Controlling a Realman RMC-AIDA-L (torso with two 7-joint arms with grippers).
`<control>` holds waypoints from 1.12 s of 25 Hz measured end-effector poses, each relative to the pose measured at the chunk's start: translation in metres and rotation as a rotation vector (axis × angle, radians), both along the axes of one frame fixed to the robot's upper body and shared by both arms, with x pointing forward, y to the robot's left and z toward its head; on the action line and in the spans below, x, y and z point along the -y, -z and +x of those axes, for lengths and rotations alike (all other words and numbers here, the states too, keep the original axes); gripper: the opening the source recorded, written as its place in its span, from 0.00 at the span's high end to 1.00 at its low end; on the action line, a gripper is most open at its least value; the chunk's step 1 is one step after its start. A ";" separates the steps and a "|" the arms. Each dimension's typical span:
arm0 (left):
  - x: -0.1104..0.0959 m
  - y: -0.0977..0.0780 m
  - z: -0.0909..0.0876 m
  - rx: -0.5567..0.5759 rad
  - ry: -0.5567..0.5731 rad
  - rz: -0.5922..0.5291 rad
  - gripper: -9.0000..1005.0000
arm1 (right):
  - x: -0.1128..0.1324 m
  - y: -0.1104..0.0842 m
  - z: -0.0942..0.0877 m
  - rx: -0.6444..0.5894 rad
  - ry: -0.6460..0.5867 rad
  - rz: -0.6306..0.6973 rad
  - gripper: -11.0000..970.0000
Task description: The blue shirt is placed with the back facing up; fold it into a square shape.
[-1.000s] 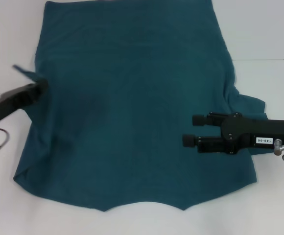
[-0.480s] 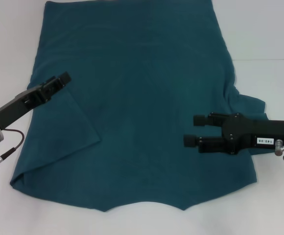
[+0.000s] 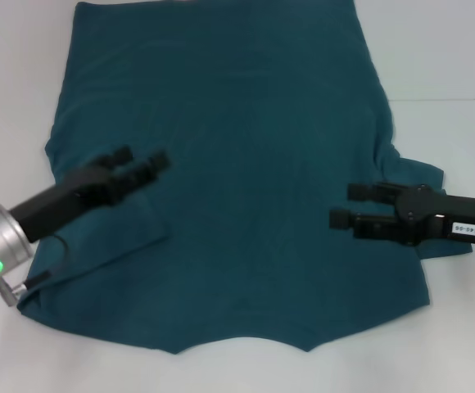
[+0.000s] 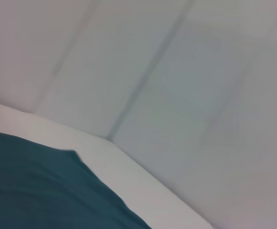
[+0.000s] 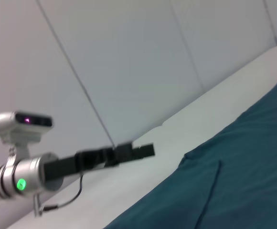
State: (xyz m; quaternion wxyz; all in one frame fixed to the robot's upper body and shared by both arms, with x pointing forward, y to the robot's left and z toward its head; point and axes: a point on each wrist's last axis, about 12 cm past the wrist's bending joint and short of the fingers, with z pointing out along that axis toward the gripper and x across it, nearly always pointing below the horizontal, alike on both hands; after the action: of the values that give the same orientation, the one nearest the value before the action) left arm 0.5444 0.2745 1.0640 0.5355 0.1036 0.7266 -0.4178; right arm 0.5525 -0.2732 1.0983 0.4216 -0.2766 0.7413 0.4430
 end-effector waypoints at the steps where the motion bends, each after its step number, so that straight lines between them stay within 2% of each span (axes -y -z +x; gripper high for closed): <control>1: 0.003 0.001 -0.001 0.013 0.026 0.017 0.21 | 0.002 0.001 -0.001 -0.009 0.011 0.006 0.08; 3: 0.012 0.001 -0.006 0.057 0.107 0.067 0.07 | 0.004 0.002 -0.002 -0.029 0.033 0.016 0.08; 7: 0.024 0.000 -0.013 0.139 0.258 0.155 0.06 | 0.008 0.003 -0.002 -0.063 0.068 0.033 0.08; 10: 0.028 0.001 -0.016 0.149 0.332 0.215 0.05 | 0.011 0.005 -0.001 -0.097 0.103 0.039 0.09; 15: 0.032 0.001 -0.017 0.159 0.418 0.288 0.05 | 0.022 0.008 0.003 -0.162 0.197 0.034 0.09; 17: 0.032 0.001 -0.017 0.159 0.418 0.288 0.05 | 0.029 0.008 0.004 -0.190 0.239 0.039 0.09; 20: 0.036 0.002 -0.021 0.162 0.502 0.337 0.05 | 0.040 0.007 0.006 -0.223 0.299 0.053 0.09; 28: 0.037 0.000 -0.024 0.167 0.556 0.344 0.05 | 0.072 0.008 0.008 -0.331 0.463 0.061 0.09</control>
State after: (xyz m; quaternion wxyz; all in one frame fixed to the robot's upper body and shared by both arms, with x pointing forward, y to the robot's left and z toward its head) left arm 0.5199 0.2379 1.0636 0.4333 0.4204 0.6842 -0.4091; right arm 0.5604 -0.3457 1.0901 0.3930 -0.0112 0.8297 0.3963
